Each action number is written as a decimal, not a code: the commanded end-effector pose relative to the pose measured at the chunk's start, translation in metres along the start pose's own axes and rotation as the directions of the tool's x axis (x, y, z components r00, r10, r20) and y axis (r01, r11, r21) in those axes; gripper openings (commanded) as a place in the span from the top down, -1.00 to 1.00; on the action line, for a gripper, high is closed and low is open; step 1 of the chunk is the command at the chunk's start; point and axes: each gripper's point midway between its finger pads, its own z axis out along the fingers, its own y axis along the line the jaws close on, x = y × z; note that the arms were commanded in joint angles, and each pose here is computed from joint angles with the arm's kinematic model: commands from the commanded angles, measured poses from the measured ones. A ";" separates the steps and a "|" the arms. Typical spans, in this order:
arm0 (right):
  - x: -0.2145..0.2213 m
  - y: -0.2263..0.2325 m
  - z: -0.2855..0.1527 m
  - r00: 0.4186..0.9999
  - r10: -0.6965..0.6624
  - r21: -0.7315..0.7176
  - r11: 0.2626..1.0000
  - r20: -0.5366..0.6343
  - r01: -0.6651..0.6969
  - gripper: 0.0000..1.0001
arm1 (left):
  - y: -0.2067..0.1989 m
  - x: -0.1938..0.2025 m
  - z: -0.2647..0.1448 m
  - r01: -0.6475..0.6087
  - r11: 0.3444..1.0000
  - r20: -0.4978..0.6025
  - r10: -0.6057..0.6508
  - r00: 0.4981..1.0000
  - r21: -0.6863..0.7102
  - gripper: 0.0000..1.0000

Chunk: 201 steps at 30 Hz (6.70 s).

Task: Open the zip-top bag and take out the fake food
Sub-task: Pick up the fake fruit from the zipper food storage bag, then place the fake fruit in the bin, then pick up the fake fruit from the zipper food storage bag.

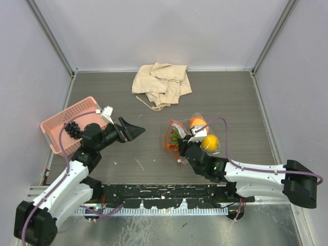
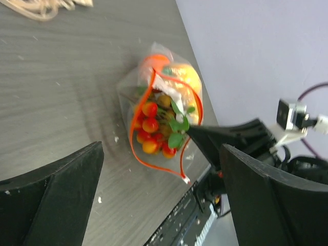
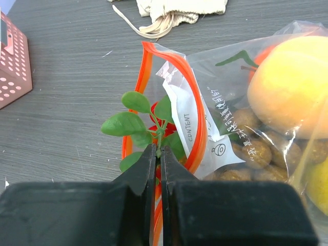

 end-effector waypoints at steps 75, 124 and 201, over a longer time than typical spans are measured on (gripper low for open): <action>-0.116 0.174 0.017 0.912 -0.351 -0.809 0.462 0.211 0.364 0.98 | -0.185 -0.096 -0.072 -0.646 0.762 0.112 0.639 0.761 0.049 -0.96; -0.060 0.408 0.221 0.998 0.053 -0.826 0.564 0.026 -0.008 0.64 | -0.187 -0.174 0.002 -0.665 0.747 0.312 0.633 0.709 -0.005 -0.96; -0.057 0.024 0.048 0.923 -0.274 -0.111 0.961 -0.269 0.253 -0.22 | -0.059 0.066 0.055 0.021 0.987 -0.188 0.009 0.982 0.159 0.04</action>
